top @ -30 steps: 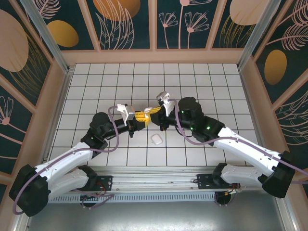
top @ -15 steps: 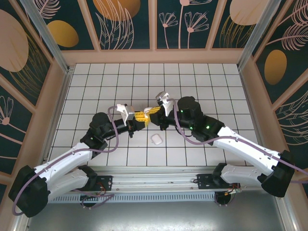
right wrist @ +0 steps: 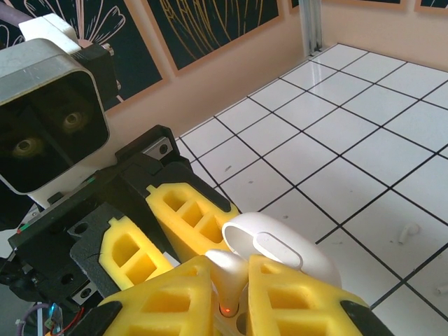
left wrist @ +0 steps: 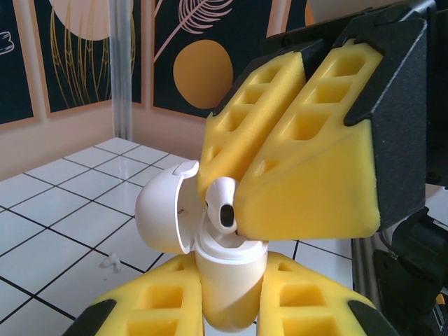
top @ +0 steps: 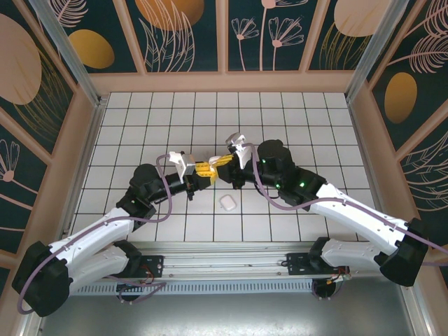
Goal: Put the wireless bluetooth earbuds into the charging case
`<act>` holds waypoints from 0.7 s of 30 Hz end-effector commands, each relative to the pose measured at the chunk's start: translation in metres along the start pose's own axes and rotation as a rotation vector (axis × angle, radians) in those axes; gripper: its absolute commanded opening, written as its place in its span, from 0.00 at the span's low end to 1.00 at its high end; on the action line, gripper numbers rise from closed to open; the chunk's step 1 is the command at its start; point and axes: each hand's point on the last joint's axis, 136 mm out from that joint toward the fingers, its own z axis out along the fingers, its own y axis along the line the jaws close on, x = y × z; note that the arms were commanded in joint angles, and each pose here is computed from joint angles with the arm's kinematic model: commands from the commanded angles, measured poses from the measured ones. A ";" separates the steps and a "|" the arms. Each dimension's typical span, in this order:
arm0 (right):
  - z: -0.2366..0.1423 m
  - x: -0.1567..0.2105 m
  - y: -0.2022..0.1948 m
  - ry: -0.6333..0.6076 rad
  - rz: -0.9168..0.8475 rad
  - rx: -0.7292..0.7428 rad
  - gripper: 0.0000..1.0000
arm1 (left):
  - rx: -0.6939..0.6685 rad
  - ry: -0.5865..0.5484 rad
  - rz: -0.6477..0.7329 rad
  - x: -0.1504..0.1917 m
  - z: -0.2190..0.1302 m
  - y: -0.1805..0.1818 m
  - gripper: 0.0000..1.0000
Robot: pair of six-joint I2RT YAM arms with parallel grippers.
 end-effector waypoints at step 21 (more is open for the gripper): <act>-0.007 -0.015 0.027 0.007 0.006 -0.085 0.29 | -0.035 -0.062 0.037 -0.011 -0.004 0.003 0.00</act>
